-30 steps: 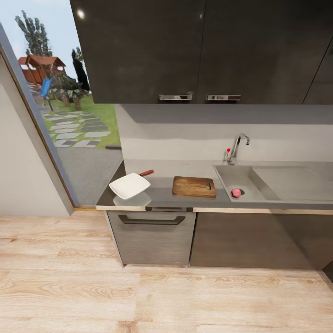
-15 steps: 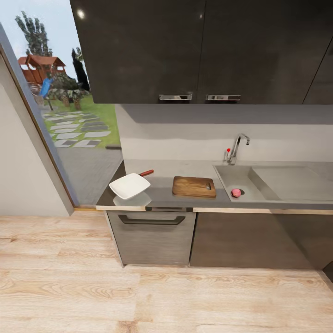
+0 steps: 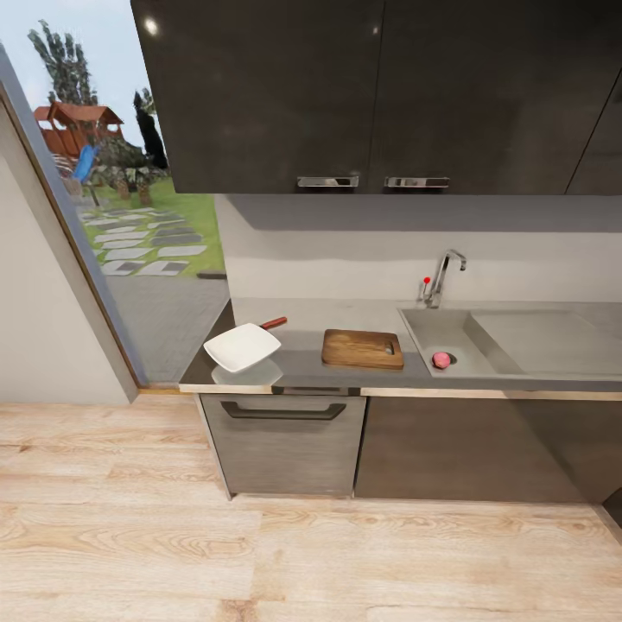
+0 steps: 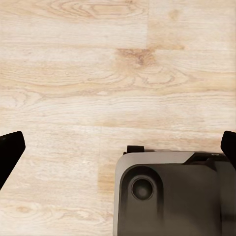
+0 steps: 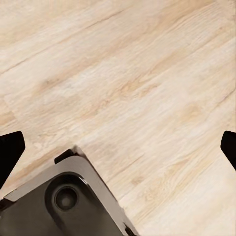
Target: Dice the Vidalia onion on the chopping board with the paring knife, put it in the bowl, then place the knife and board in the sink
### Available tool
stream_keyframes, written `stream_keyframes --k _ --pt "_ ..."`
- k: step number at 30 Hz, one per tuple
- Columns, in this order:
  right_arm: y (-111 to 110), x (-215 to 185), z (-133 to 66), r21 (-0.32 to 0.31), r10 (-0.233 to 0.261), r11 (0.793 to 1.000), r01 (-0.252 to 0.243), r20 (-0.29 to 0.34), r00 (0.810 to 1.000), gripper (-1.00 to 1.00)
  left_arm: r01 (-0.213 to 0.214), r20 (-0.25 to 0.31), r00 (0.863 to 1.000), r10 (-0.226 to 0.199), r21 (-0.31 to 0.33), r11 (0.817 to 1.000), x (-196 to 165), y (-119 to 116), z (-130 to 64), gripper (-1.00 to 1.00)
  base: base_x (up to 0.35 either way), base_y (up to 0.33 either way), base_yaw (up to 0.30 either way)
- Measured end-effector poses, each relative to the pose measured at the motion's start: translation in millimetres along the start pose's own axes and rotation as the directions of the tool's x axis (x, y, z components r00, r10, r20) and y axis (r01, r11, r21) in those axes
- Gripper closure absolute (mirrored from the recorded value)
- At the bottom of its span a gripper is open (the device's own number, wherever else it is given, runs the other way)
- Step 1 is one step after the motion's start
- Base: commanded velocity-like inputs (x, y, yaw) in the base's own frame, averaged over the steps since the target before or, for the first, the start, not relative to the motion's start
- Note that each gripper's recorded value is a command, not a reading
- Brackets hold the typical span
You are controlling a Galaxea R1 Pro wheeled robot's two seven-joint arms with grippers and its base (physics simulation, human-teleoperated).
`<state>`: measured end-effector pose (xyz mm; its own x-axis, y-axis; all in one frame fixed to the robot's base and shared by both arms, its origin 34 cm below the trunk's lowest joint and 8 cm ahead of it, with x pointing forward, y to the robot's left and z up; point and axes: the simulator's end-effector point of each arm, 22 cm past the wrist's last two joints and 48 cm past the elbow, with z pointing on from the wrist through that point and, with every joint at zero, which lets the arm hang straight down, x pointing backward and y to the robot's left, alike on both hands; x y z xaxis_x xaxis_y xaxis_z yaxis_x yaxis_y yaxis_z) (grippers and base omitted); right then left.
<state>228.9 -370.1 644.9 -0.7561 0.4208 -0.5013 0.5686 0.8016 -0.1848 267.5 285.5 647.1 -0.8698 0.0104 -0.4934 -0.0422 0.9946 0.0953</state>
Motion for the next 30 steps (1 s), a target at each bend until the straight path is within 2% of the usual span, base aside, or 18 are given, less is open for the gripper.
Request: stream_keyframes --k 4,5,13,20,30 --pt "17 -12 1.3 -0.06 -0.097 0.993 0.099 0.041 0.994 -1.0 0.0 0.0 1.0 0.0 0.0 1.0 0 0 0.1 -1.0 0.0 0.0 0.0" --pt "17 -14 1.8 -0.062 -0.103 0.993 0.105 0.048 0.994 -1.0 0.0 0.0 1.0 0.0 0.0 1.0 0 0 0.1 -1.0 0.0 0.0 0.0" --pt "11 -17 2.3 -0.043 -0.072 0.996 0.074 0.057 0.996 -1.0 0.0 -0.001 1.0 0.0 0.0 1.0 0 0 0.0 -1.0 0.0 0.0 0.0" --pt "36 0 -7.7 -0.073 -0.052 0.996 0.055 0.031 0.998 -1.0 0.001 -0.002 1.0 -0.001 0.002 1.0 1 -2 -0.2 -1.0 0.0 0.0 0.0" --pt "41 3 -9.8 -0.08 -0.048 0.996 0.05 0.027 0.998 -1.0 0.0 -0.002 1.0 0.0 0.004 1.0 1 -3 -0.3 -1.0 0.0 0.0 0.0"
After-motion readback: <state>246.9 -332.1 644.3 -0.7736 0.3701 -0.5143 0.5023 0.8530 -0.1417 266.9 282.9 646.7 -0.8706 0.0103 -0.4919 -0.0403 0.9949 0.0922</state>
